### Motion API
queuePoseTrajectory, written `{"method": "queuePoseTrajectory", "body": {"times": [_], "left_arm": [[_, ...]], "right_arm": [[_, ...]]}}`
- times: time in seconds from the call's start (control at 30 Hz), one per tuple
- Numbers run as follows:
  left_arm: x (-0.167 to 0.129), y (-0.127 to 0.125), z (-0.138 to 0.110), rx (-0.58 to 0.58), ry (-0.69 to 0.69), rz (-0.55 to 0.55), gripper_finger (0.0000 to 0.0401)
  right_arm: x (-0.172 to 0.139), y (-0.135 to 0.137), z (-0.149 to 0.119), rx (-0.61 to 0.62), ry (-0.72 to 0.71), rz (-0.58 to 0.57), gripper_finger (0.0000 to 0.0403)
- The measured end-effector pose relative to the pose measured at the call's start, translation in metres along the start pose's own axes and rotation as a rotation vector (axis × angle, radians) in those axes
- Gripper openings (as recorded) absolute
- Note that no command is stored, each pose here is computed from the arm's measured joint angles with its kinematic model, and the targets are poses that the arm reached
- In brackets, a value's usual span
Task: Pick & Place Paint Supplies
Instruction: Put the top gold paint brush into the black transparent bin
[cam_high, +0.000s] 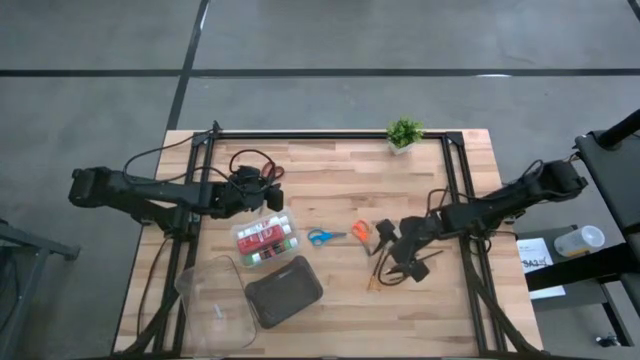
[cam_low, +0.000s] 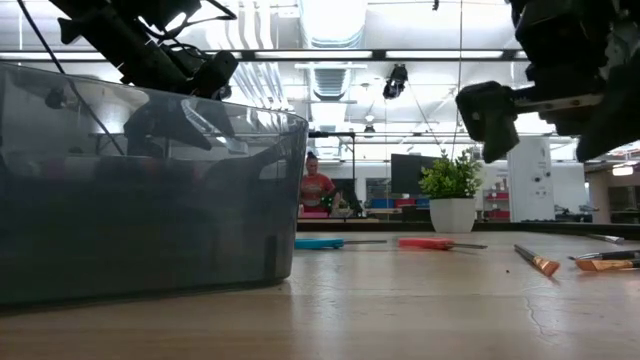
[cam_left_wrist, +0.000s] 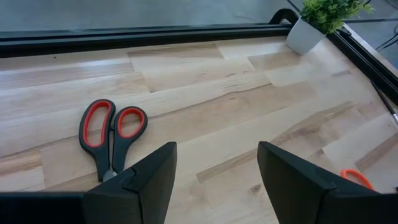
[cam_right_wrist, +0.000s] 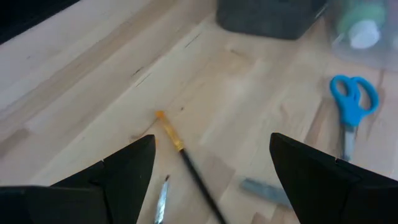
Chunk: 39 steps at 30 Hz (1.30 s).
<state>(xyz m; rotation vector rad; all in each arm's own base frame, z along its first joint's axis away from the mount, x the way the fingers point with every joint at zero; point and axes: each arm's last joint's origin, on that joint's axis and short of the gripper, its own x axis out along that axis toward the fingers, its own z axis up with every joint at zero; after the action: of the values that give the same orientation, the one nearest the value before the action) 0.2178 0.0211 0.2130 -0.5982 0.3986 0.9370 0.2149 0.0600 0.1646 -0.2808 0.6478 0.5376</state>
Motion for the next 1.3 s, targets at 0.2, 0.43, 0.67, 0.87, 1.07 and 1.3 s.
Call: {"method": "queuePoseTrajectory", "body": {"times": [0.2,0.43,0.67,0.87,1.07,1.3], "left_arm": [[0.000,0.000,0.000,0.000,0.000,0.000,0.0232],[0.000,0.000,0.000,0.002,0.001,0.002,0.0232],[0.000,0.000,0.000,0.002,0.001,0.002,0.0232],[0.000,0.000,0.000,0.001,0.001,0.001,0.0232],[0.000,0.000,0.000,0.001,0.001,0.001,0.0232],[0.000,0.000,0.000,0.001,0.000,0.001,0.0232]], "right_arm": [[0.023,-0.002,-0.006,-0.002,0.010,0.029,0.0311],[0.046,-0.002,-0.011,-0.015,0.038,0.083,0.0311],[0.059,-0.003,-0.009,-0.017,0.058,0.116,0.0311],[0.072,-0.005,-0.012,0.028,0.107,0.129,0.0311],[0.079,-0.003,-0.019,0.003,0.132,0.144,0.0311],[0.077,-0.003,-0.017,0.082,0.133,0.130,0.0311]]}}
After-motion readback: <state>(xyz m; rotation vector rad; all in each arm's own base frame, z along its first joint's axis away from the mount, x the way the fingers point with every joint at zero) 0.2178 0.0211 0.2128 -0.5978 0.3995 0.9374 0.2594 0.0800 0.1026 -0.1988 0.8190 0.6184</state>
